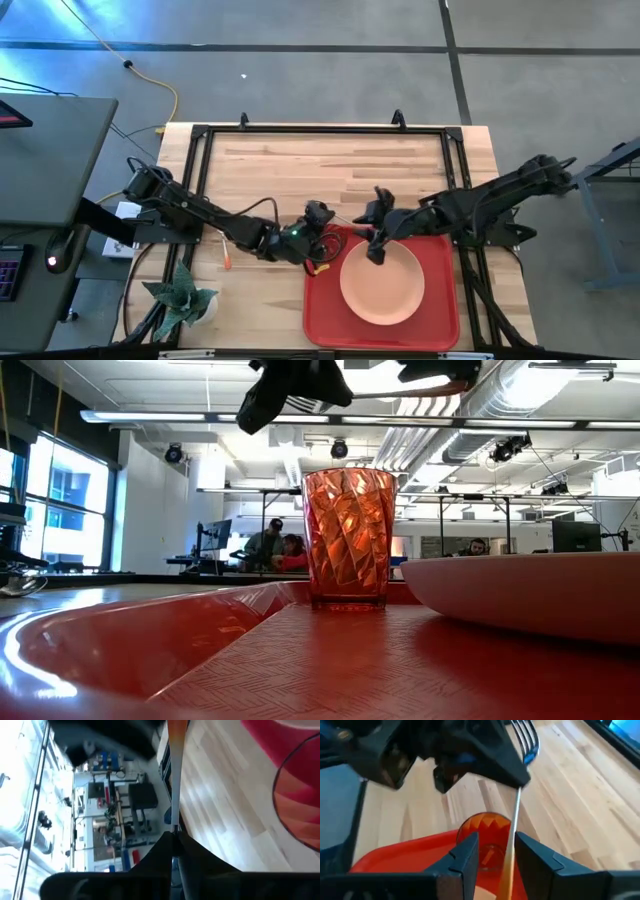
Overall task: Pick and place plate/cup/fork/spoon on tray
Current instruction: Put the orange fork on the orange serving tray to the right of the light orange plate
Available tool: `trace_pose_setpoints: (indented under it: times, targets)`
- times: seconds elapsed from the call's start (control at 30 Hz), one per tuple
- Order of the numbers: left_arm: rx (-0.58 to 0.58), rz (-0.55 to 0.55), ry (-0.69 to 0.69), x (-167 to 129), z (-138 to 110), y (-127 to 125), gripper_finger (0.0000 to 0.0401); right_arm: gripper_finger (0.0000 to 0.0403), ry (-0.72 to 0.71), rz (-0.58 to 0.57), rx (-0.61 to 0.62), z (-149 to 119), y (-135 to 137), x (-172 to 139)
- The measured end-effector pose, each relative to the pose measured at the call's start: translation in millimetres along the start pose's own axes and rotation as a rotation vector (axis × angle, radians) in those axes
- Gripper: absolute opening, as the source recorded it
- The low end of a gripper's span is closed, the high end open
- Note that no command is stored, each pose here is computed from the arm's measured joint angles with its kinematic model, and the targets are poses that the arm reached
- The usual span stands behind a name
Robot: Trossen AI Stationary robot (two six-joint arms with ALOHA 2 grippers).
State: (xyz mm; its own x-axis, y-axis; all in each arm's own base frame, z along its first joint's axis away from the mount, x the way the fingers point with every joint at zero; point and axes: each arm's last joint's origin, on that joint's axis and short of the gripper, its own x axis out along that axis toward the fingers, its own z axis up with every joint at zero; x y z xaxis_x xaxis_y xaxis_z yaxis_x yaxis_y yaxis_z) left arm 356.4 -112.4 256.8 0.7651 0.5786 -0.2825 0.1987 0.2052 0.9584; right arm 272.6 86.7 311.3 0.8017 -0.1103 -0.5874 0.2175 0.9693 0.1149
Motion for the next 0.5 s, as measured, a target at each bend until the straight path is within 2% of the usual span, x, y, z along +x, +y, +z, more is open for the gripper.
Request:
trace_pose_setpoints:
  times: [0.1,0.23,0.37,0.5]
  targets:
    - [-0.031,-0.027,-0.046,2.4,-0.2,0.1,0.0007,0.0119,0.001,-0.031,-0.087,9.3,6.2,10.8]
    - [-0.217,-0.036,-0.064,9.4,-3.5,3.8,0.0007,0.0119,0.042,-0.118,-0.264,10.1,10.4,25.3]
    - [-0.301,-0.047,-0.038,15.2,-8.5,3.8,0.0007,0.0119,0.065,-0.240,-0.351,9.0,10.2,33.3]
    - [-0.382,-0.062,-0.043,18.9,-11.0,4.6,0.0007,0.0115,0.084,-0.302,-0.418,6.7,7.8,36.4]
